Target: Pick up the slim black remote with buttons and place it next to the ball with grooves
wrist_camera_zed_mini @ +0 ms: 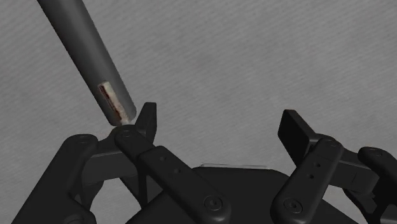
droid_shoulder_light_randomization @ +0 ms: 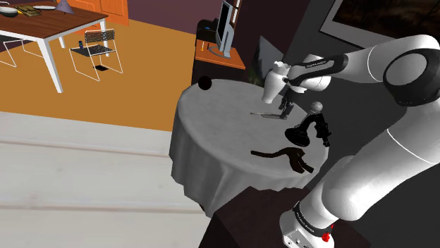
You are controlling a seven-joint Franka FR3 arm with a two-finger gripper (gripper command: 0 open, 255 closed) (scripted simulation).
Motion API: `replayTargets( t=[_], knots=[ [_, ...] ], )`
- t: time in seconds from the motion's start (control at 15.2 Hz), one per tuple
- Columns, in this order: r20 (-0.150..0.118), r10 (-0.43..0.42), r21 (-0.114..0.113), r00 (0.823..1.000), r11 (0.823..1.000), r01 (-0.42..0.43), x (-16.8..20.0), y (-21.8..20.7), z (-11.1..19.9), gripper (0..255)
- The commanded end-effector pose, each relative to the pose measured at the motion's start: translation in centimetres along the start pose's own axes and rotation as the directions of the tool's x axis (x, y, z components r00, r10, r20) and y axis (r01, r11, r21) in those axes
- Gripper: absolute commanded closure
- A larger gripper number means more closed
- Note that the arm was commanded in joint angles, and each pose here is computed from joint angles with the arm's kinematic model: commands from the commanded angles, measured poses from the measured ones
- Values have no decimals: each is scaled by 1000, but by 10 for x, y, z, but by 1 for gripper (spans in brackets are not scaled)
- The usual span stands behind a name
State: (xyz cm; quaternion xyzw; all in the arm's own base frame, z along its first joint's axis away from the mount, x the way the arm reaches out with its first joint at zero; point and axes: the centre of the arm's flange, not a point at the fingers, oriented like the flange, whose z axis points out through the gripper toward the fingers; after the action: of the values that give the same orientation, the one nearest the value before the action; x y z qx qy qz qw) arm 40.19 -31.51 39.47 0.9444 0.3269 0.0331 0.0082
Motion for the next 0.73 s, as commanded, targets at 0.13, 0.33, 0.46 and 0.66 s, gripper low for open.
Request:
replayTargets(
  t=[0.13, 0.33, 0.46, 0.66],
  knots=[
    [13, -109, -14, 994, 994, 109, 0, 45, 25, 0],
    [22, -183, -21, 983, 983, 183, 1, 79, 43, 0],
    [28, -231, -25, 972, 972, 232, 3, 101, 55, 0],
    [35, -278, -30, 960, 960, 279, 5, 123, 72, 0]
  ],
)
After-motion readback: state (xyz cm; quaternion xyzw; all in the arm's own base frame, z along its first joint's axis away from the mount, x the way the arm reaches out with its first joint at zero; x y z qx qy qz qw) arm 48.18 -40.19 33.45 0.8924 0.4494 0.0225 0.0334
